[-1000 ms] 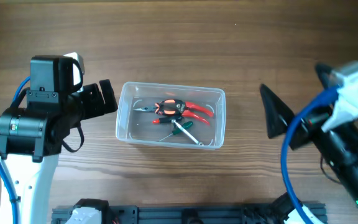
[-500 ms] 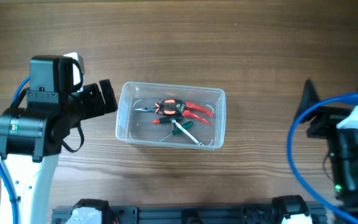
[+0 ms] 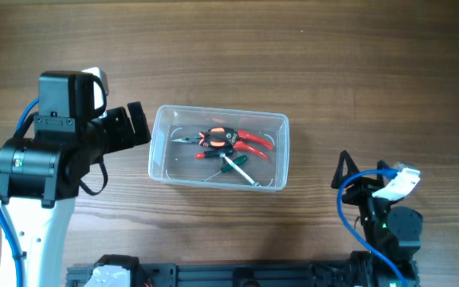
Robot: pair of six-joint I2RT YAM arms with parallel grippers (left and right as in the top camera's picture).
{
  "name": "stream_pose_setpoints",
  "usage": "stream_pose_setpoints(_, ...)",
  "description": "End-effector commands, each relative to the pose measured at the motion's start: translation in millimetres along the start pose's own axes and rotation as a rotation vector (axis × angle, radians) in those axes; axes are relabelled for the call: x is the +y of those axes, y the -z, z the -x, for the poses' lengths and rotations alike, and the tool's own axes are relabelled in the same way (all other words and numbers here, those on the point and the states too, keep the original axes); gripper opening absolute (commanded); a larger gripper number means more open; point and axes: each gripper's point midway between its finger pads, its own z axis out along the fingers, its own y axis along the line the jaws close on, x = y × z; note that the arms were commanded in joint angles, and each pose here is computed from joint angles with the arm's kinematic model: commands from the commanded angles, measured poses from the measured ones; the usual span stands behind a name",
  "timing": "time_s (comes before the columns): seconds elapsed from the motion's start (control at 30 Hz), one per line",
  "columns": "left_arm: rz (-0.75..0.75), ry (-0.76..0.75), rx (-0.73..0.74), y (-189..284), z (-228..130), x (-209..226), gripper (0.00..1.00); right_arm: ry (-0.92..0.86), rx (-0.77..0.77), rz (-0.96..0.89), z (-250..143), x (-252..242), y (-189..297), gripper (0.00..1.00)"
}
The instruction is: Pack container
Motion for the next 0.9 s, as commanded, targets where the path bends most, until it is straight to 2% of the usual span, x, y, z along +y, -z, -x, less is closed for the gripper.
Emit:
stream_pose_setpoints(0.0,-0.017,-0.011,-0.013,4.0,2.5,-1.8,1.0,-0.277,-0.025,0.024,6.2,3.9,1.6,1.0)
stream_pose_setpoints(0.2,-0.017,-0.011,-0.013,4.0,2.5,-1.8,1.0,-0.833,0.0,0.01,0.5,1.1,1.5,1.0)
stream_pose_setpoints(0.33,-0.017,-0.011,-0.013,4.0,2.5,-1.8,1.0,-1.372,0.003,0.01,0.5,1.1,1.5,1.0)
stream_pose_setpoints(0.37,-0.017,-0.011,-0.013,4.0,2.6,-1.7,1.0,-1.591,0.004,0.011,0.6,1.2,1.5,1.0)
stream_pose_setpoints(0.5,-0.005,-0.012,-0.014,2.9,2.4,0.4,1.0,-1.623,-0.001,0.01,1.0,0.5,1.4,1.0)
stream_pose_setpoints(0.57,0.081,-0.017,-0.101,5.8,15.9,15.6,1.0,-1.623,-0.001,0.01,1.0,0.5,1.4,1.0)
stream_pose_setpoints(0.7,-0.057,0.032,-0.611,33.9,71.3,2.8,1.0,-1.623,-0.001,0.01,1.0,0.5,1.4,1.0)
stream_pose_setpoints(0.73,-0.117,0.053,-0.79,46.5,75.9,1.8,1.0,-1.623,-0.001,0.01,1.0,0.5,1.4,1.0)
stream_pose_setpoints(0.8,-0.143,0.076,-0.924,49.1,61.7,13.1,1.0,-1.623,-0.001,0.01,1.0,0.5,1.4,1.0)
stream_pose_setpoints(0.87,-0.117,0.09,-0.923,32.1,35.7,29.3,1.0,-1.623,-0.001,0.01,1.0,0.5,1.4,1.0)
